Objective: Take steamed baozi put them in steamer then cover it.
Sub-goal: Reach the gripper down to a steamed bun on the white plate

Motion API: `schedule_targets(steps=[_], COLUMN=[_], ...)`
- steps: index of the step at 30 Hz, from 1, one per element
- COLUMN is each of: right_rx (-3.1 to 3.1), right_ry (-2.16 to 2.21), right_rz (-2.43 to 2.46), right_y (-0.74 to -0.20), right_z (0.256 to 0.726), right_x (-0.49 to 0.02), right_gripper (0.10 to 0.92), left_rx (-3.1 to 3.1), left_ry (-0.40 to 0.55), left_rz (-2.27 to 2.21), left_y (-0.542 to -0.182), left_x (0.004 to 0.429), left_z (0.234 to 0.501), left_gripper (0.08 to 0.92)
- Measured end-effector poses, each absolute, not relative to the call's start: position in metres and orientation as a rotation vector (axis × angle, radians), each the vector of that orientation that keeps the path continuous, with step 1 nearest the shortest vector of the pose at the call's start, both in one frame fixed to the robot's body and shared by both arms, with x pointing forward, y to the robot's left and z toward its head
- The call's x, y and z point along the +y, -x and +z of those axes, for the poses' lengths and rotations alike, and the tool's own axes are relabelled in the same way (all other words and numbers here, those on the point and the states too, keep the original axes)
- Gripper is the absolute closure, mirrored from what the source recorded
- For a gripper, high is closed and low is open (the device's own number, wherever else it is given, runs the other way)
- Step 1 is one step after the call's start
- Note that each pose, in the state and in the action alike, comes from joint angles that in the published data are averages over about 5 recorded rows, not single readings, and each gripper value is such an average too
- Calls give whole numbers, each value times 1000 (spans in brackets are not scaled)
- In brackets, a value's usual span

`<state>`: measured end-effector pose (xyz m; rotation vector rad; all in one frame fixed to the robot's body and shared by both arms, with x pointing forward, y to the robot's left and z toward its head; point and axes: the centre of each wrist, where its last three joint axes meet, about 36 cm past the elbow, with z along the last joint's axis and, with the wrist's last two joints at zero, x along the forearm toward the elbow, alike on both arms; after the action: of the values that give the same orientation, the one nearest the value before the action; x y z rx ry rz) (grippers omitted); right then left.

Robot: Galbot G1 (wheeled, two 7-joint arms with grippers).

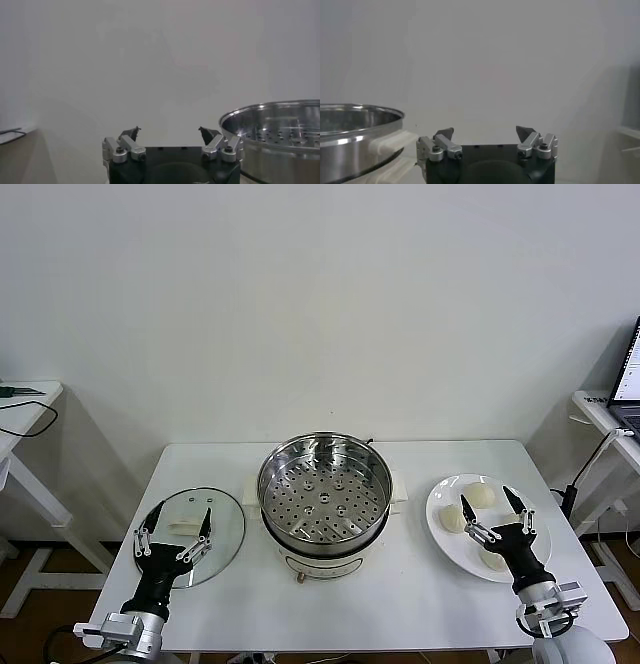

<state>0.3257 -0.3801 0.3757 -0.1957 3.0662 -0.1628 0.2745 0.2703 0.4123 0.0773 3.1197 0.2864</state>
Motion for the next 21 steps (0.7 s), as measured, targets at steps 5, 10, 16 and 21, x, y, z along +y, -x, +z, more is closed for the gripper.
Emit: schedule_targets(steps=[5,10,16,21], right_rx=[3073,3075,3026,2936], right_ry=[202,233,353,562], right_rz=[-221,-433,-886,-1282], right_y=[-333,-352,-391,-433], right_z=[380,389,415,447], right_x=[-389,-409,-446,-473], right_gripper=[200,200,200,200], left_rx=[3121,3115,3110,3112], left_ry=[-80,-88,-90,-90], left_rz=[300,314,317,308], left_y=[-275,-275,-277,-278], left_x=[272,272,271,269], left_z=[412,414,414,413], left_gripper=[177,177,177,177])
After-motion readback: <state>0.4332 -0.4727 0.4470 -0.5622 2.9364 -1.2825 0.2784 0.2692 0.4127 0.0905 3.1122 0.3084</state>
